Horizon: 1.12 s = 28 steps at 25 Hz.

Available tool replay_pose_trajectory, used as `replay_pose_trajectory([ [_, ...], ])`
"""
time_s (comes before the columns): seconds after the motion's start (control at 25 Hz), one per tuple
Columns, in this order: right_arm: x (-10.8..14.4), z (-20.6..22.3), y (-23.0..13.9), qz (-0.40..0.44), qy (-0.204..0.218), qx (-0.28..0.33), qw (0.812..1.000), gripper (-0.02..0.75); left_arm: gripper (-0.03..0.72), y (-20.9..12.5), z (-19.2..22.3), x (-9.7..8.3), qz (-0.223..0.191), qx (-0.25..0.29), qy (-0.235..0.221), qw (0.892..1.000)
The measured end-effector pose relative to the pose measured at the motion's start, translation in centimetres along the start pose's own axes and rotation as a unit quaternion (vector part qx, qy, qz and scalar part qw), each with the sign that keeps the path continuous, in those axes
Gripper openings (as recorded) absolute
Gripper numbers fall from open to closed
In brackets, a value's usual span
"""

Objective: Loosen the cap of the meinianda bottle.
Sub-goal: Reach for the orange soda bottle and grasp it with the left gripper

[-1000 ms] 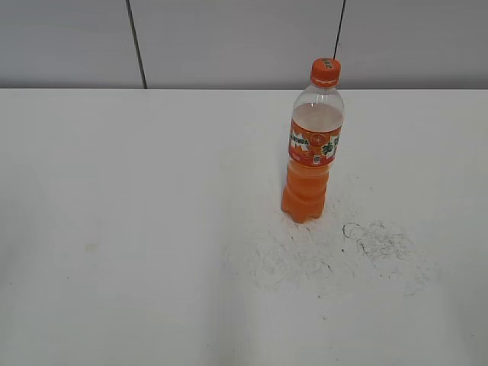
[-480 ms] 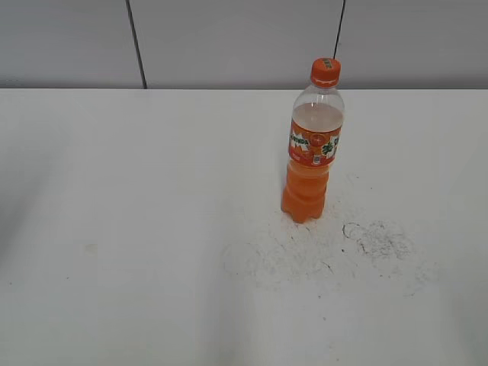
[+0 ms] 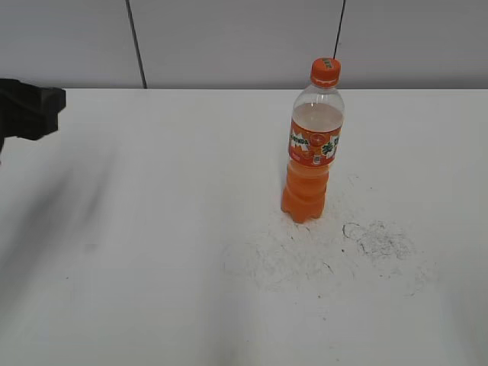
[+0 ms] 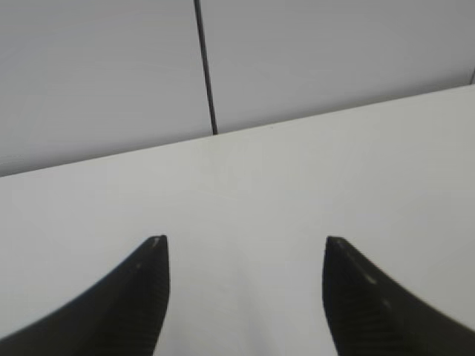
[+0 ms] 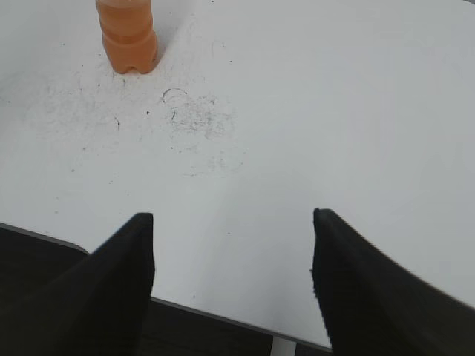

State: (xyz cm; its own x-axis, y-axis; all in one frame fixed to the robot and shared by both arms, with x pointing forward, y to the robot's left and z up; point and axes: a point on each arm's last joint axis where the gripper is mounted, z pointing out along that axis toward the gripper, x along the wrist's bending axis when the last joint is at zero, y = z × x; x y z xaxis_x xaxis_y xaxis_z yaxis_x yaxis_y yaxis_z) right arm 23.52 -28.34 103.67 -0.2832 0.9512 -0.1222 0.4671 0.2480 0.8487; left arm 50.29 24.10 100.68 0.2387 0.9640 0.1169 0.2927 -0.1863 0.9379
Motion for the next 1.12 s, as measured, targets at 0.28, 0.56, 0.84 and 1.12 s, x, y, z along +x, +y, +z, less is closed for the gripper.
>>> replay_pose_trajectory([
  [0.28,0.0,0.0,0.0,0.000,0.000,0.000,1.000,0.493,0.498,-3.2,3.3,-2.6,0.040,0.030,-0.072,0.996],
  [0.56,0.0,0.0,0.0,0.000,0.000,0.000,1.000,0.493,0.498,-5.4,6.9,-6.0,0.031,-0.001,-0.230,0.973],
  [0.84,0.0,0.0,0.0,0.000,0.000,0.000,1.000,0.493,0.498,-5.0,11.0,-9.3,0.045,-0.020,-0.417,0.908],
  [1.12,0.0,0.0,0.0,0.000,0.000,0.000,1.000,0.493,0.498,-6.0,12.4,-10.3,0.034,-0.015,-0.467,0.883],
])
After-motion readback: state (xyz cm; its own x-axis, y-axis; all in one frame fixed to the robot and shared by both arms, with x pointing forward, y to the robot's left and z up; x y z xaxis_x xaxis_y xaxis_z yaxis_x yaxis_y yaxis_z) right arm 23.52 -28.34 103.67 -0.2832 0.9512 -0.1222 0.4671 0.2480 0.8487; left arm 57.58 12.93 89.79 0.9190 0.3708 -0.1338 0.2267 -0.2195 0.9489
